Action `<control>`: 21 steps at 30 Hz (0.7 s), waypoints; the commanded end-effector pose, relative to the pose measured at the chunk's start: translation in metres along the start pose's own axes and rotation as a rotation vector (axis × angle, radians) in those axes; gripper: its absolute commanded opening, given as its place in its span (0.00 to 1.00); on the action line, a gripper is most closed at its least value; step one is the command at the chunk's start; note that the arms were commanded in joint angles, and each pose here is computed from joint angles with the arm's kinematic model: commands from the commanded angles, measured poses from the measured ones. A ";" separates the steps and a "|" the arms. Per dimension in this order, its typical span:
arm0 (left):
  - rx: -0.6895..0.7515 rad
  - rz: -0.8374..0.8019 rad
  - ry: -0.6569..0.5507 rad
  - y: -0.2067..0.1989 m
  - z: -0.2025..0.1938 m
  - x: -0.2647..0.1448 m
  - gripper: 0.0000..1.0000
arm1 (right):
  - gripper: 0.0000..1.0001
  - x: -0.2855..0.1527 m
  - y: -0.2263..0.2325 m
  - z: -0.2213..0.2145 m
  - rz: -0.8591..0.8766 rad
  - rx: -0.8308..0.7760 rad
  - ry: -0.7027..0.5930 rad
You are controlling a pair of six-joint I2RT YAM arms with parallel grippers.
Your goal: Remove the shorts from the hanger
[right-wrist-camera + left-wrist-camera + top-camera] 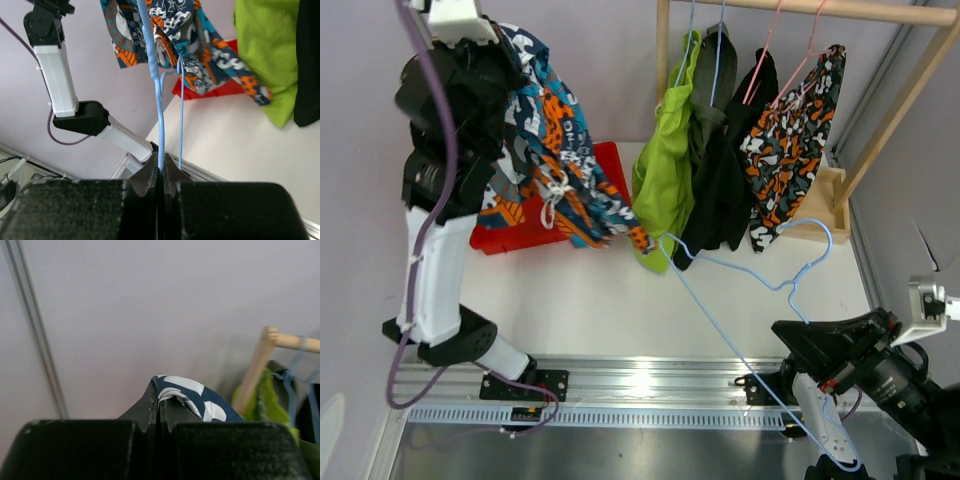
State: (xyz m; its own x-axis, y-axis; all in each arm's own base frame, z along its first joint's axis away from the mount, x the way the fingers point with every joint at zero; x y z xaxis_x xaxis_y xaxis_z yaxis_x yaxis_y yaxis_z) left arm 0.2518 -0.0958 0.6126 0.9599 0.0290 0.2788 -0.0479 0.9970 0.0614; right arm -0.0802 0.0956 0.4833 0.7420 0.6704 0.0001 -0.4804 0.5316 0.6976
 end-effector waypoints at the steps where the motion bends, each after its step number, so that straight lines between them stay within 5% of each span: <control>1: 0.019 -0.043 0.101 0.001 -0.048 0.052 0.00 | 0.00 0.007 -0.012 0.005 -0.024 -0.026 0.011; 6: -0.088 -0.016 0.126 0.027 -0.087 0.111 0.00 | 0.00 0.019 -0.037 0.009 -0.083 0.008 0.017; 11: -0.073 -0.015 0.273 0.020 -0.173 0.169 0.00 | 0.00 0.031 -0.054 0.010 -0.083 0.000 -0.018; 17: -0.048 0.101 0.454 0.021 -0.253 0.172 0.04 | 0.00 0.037 -0.067 0.024 -0.185 -0.035 -0.137; 18: -0.072 0.141 0.421 0.025 -0.239 0.165 0.12 | 0.00 0.038 -0.067 0.027 -0.200 -0.040 -0.153; 19: -0.060 0.150 0.501 0.024 -0.268 0.157 0.46 | 0.00 0.037 -0.069 0.032 -0.246 -0.044 -0.198; 21: -0.080 0.166 0.535 0.026 -0.265 0.143 0.89 | 0.00 0.037 -0.069 0.042 -0.283 -0.055 -0.249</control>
State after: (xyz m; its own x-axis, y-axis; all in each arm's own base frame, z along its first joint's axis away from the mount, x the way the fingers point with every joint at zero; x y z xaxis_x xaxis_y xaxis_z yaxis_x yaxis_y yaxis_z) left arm 0.4932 -0.0535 0.3509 0.9212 0.1444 -0.3612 -0.1279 0.9894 0.0692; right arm -0.0093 0.0721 0.4462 0.8758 0.4743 -0.0897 -0.2777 0.6470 0.7101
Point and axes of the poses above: each gripper's point midway between its finger pads, its own x axis out along the fingers, its own y axis along the line the jaws close on, z = x × y, the point moved 9 cm from there along -x, back along the fingers, and after that the axes turned 9 degrees about x, right-handed, at the moved point
